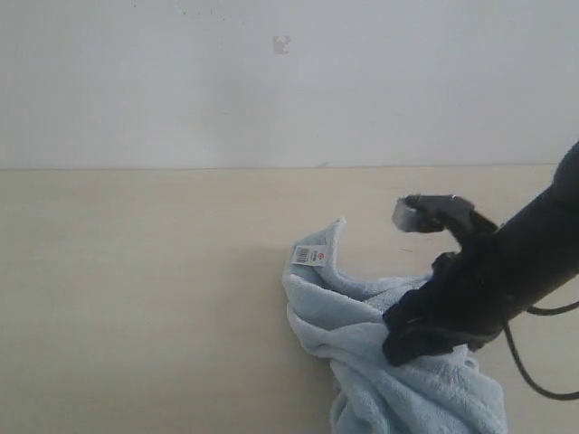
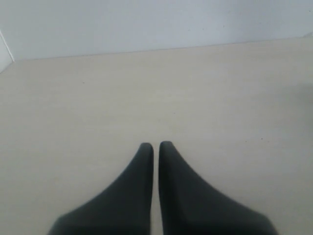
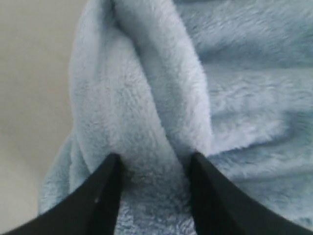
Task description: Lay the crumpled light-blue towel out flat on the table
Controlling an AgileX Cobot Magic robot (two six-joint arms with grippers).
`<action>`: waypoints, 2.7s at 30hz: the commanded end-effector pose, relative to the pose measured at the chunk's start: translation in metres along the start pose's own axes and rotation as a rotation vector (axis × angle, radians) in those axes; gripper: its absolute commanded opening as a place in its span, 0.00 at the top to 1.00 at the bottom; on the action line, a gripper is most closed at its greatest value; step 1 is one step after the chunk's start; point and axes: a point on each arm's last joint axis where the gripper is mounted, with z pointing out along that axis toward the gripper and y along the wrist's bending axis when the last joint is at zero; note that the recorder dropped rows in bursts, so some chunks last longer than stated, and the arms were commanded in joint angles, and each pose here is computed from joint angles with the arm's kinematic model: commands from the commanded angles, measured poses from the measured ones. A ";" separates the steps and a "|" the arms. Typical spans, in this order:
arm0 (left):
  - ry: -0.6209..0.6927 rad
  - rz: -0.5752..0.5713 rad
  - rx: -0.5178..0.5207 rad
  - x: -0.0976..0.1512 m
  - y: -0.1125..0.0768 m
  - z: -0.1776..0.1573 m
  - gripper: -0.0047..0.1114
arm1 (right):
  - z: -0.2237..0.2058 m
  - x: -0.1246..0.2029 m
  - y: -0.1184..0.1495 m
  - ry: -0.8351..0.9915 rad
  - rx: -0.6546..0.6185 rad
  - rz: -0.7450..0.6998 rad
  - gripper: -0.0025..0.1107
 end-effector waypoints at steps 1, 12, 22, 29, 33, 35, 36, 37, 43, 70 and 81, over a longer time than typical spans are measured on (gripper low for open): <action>-0.007 0.002 -0.004 0.000 0.000 0.000 0.93 | 0.007 -0.004 0.049 0.054 -0.103 -0.266 0.89; -0.009 0.002 -0.005 0.000 0.000 0.000 0.93 | 0.014 0.020 0.170 -0.051 -0.118 -0.891 0.97; -0.009 0.002 -0.005 0.000 0.000 0.000 0.93 | 0.025 0.019 0.156 -0.010 -0.037 -0.800 0.33; -0.009 0.002 -0.005 0.000 0.000 0.000 0.93 | -0.031 -0.006 0.137 -0.045 0.383 -0.734 0.44; -0.009 0.002 -0.005 0.000 0.000 0.000 0.93 | -0.054 -0.014 0.089 -0.119 0.721 -0.476 0.51; -0.009 0.002 -0.005 0.000 0.000 0.000 0.93 | -0.053 -0.009 0.061 -0.076 0.754 -0.366 0.52; -0.009 0.002 -0.005 0.000 0.000 0.000 0.93 | -0.048 -0.004 0.044 -0.050 0.721 -0.253 0.52; -0.009 0.002 -0.005 0.000 0.000 0.000 0.93 | -0.043 0.001 0.034 -0.025 0.684 -0.172 0.52; -0.009 0.002 -0.005 0.000 0.000 0.000 0.93 | -0.004 0.023 -0.005 0.148 0.245 0.008 0.52; -0.007 0.002 -0.004 0.000 0.000 0.000 0.93 | 0.040 0.043 -0.001 0.042 0.078 -0.270 0.65; -0.007 0.002 -0.004 0.000 0.000 0.000 0.93 | -0.121 -0.018 0.079 -0.364 0.001 -0.476 0.97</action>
